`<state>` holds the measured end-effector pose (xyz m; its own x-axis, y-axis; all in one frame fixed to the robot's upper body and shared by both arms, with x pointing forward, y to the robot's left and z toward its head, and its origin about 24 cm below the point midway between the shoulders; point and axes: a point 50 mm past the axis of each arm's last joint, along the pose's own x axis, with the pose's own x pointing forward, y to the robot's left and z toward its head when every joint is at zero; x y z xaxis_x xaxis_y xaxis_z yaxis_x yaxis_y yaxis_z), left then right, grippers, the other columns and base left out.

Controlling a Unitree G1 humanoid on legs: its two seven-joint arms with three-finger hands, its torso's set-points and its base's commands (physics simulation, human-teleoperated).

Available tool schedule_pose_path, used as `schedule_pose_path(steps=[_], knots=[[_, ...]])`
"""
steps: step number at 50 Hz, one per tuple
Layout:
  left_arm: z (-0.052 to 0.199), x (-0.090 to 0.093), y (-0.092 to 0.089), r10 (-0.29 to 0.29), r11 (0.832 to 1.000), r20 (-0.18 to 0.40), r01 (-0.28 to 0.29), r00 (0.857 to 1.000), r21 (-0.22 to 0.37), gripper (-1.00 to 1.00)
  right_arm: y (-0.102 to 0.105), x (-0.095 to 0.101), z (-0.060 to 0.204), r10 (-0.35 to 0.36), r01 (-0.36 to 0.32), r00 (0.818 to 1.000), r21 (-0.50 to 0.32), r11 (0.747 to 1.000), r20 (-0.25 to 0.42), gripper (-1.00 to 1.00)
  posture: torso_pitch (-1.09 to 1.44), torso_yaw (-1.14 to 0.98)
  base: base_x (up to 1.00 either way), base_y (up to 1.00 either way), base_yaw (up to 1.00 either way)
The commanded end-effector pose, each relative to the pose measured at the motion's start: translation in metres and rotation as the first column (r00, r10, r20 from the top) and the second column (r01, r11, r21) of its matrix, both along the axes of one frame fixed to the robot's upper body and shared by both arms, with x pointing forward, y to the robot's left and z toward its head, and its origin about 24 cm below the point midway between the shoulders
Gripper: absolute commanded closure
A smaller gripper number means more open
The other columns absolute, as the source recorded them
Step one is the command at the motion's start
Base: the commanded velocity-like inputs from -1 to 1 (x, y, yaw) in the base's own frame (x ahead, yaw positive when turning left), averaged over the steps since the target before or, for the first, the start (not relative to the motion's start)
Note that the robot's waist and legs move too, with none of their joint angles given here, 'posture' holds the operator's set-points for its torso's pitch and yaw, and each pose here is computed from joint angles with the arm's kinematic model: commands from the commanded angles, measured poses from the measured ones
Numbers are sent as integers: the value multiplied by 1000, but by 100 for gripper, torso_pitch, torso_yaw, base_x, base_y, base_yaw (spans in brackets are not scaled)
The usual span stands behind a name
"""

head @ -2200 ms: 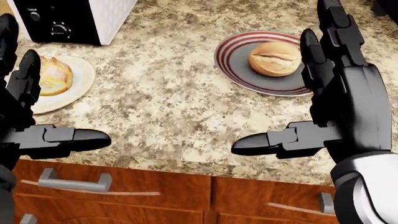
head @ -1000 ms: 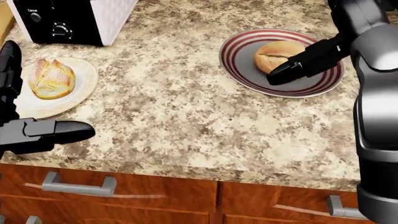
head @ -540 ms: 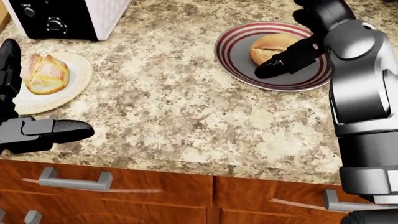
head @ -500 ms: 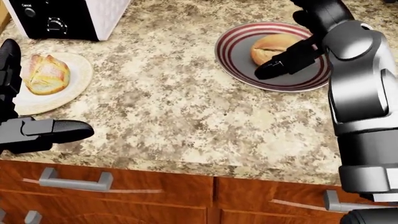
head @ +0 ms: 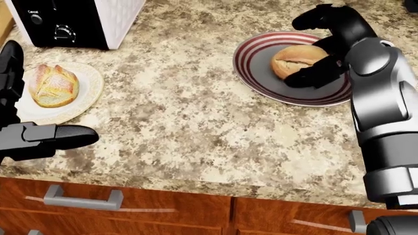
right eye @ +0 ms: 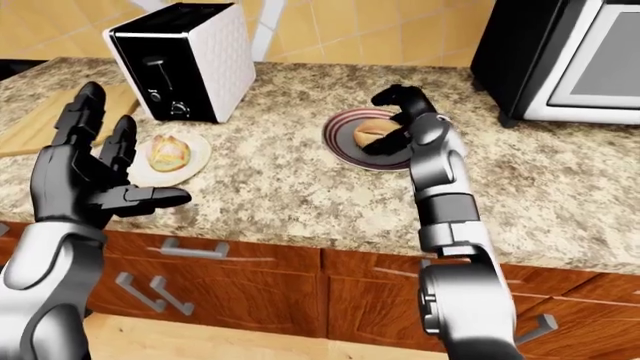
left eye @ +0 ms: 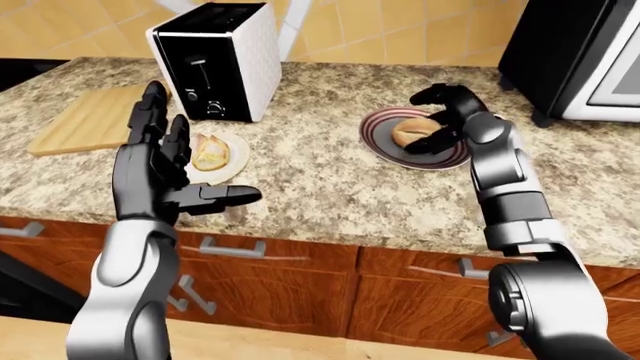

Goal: Place all breads on the cutting board.

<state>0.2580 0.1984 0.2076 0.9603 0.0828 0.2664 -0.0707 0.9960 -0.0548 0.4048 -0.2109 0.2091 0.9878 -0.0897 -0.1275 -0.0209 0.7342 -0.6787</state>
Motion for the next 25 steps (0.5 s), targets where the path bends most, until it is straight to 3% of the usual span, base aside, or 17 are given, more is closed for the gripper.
schedule_pose_path(steps=[1, 5, 6, 7, 9, 15, 19, 25], knots=[[15, -5, -1, -12, 1000, 78, 11, 997, 6, -100, 5, 1, 23, 18, -15, 995, -33, 999, 96, -27, 0, 0, 0, 0, 0], [13, -5, 0, -13, 1000, 77, 12, 997, 5, -100, 6, 5, 16, 17, -11, 996, -73, 997, 84, -20, 0, 0, 0, 0, 0], [13, -4, 0, -13, 1000, 76, 13, 997, 5, -100, 6, 6, 16, 17, -11, 996, -72, 997, 85, -5, 0, 0, 0, 0, 0], [12, -4, 0, -13, 1000, 75, 12, 997, 5, -100, 6, 6, 16, 15, -8, 996, -77, 997, 87, 25, 0, 0, 0, 0, 0], [12, -4, 0, -12, 1000, 75, 11, 997, 4, -100, 6, 7, 17, 12, -5, 996, -85, 996, 90, 54, 0, 0, 0, 0, 0], [12, -5, 0, -12, 1000, 75, 12, 997, 4, -100, 5, 6, 25, 10, 3, 992, -106, 994, 123, 98, 0, 0, 0, 0, 0], [14, -5, 1, -10, 1000, 77, 9, 997, 7, -100, 5, 0, 44, 4, 14, 984, -98, 995, 177, 100, 0, 0, 0, 0, 0], [17, -6, 2, -5, 1000, 86, 4, 996, 13, -100, 8, -25, 79, 9, 13, 962, -79, 997, 275, 100, 0, 0, 0, 0, 0]])
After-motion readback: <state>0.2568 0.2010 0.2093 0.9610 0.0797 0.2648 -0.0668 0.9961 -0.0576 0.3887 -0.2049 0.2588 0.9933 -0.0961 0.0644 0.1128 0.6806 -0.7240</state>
